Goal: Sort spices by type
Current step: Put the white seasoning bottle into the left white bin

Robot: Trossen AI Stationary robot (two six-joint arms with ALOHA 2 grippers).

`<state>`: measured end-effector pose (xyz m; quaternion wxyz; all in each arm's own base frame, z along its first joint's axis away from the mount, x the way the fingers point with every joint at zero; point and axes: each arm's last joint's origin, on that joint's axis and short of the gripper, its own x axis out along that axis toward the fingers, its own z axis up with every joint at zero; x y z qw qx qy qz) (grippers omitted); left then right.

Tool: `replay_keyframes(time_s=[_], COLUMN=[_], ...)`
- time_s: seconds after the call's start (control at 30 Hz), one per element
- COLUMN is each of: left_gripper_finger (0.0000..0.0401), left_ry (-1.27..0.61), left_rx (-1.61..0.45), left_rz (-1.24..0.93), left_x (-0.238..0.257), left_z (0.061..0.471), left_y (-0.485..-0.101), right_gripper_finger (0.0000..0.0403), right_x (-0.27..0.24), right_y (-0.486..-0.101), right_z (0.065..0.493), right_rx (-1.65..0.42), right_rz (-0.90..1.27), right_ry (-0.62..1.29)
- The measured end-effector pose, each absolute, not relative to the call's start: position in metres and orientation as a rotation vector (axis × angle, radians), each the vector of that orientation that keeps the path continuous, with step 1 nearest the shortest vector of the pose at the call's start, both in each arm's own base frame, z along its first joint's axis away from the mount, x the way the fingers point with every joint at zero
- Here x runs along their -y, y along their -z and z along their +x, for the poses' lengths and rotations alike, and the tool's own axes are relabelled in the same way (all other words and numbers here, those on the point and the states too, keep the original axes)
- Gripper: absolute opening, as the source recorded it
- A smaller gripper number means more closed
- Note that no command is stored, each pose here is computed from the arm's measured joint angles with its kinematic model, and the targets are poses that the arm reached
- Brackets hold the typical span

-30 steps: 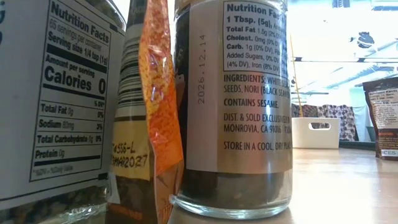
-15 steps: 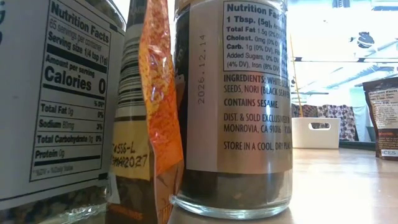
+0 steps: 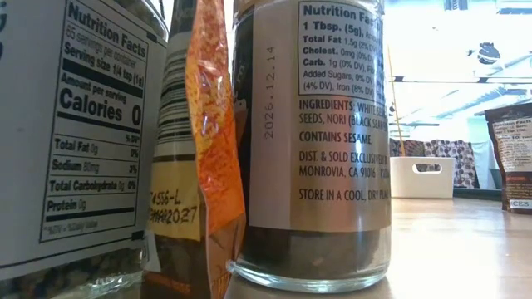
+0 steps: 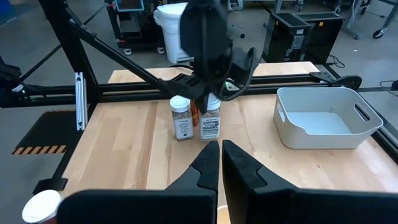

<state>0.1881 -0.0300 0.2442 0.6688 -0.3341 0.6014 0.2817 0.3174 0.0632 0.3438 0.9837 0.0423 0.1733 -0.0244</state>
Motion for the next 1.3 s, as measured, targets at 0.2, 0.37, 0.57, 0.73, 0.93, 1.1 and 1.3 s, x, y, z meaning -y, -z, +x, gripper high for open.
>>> replay_keyframes(time_s=[0.2,0.37,0.57,0.73,0.93,1.1,1.3], left_gripper_finger=[0.0216,0.0216,0.0216,0.0216,0.0216,0.0216,0.0216], left_ry=[-0.598,-0.580,-0.555,-0.523,-0.494,-0.453,-0.426], left_rx=[-1.291,-1.226,-1.109,-1.043,-1.068,-1.080,-1.072], left_rz=[-0.753,-0.749,-0.728,-0.667,-0.555,-0.486,-0.446], left_x=[0.013,-0.005,-0.030,-0.053,-0.085,-0.115,-0.156], left_z=[0.197,0.202,0.209,0.226,0.257,0.287,0.321], left_y=[-0.264,-0.285,-0.318,-0.349,-0.375,-0.385,-0.381], right_gripper_finger=[0.0000,0.0000,0.0000,0.0000,0.0000,0.0000,0.0000], right_x=[-0.061,-0.057,-0.053,-0.051,-0.051,-0.050,-0.053], right_y=[-0.347,-0.355,-0.364,-0.364,-0.361,-0.356,-0.348], right_z=[0.307,0.290,0.272,0.264,0.262,0.258,0.251], right_rx=[-0.392,-0.422,-0.440,-0.482,-0.517,-0.580,-0.662], right_rz=[0.075,0.068,0.065,0.054,0.048,0.079,0.034], right_ry=[0.050,0.055,0.060,0.067,0.071,0.095,0.186])
